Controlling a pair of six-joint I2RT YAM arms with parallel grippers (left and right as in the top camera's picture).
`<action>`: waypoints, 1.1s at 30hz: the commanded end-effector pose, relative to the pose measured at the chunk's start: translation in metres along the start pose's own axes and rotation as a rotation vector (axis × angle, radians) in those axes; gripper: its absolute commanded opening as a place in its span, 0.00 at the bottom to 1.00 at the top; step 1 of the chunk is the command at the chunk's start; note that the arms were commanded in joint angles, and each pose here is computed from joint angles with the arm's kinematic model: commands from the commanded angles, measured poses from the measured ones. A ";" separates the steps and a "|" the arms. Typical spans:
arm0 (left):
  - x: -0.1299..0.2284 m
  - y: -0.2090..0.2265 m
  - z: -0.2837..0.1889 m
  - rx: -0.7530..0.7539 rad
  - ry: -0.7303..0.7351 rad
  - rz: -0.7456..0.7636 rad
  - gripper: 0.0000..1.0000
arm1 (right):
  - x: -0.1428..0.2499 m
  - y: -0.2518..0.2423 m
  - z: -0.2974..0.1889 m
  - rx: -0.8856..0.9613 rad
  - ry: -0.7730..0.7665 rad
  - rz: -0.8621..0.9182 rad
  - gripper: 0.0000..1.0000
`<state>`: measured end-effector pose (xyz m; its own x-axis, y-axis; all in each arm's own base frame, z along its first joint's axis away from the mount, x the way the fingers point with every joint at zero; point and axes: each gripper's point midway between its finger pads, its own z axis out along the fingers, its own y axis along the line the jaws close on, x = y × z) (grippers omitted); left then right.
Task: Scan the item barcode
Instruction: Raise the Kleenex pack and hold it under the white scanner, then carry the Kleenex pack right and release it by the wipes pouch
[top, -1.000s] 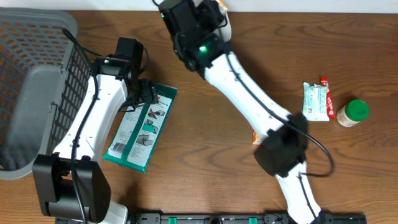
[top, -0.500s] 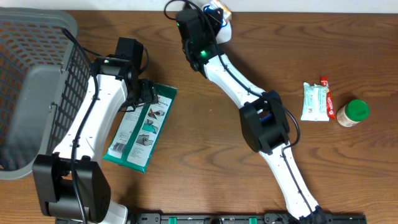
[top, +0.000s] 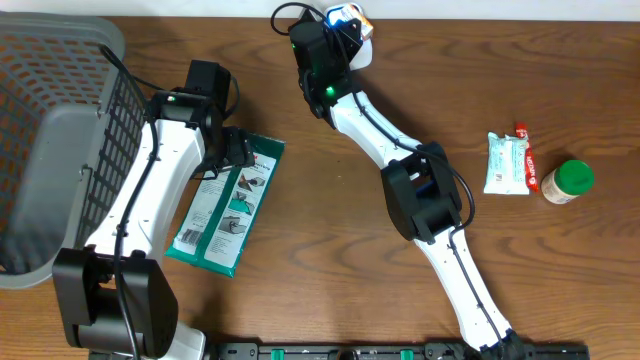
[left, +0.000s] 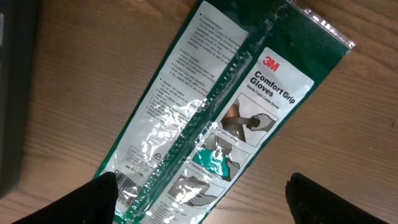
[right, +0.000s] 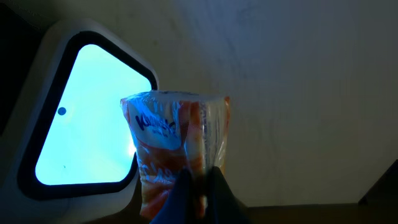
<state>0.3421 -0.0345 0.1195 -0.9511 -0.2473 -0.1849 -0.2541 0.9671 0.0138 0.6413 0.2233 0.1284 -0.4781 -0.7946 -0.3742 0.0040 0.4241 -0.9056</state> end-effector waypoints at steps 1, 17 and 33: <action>-0.004 0.001 -0.005 -0.004 -0.015 -0.001 0.87 | -0.003 0.008 -0.001 -0.047 -0.021 0.003 0.01; -0.004 0.001 -0.005 -0.004 -0.015 -0.001 0.87 | -0.021 -0.092 -0.040 -0.058 -0.019 0.277 0.01; -0.004 0.001 -0.005 -0.004 -0.015 -0.001 0.87 | 0.108 -0.142 -0.190 -0.965 0.310 0.357 0.01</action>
<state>0.3421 -0.0345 0.1195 -0.9511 -0.2473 -0.1849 -0.2541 0.9671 0.0138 0.4371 0.1464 0.2893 -0.7117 -0.5474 -0.4403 -0.3770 0.8265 -0.4182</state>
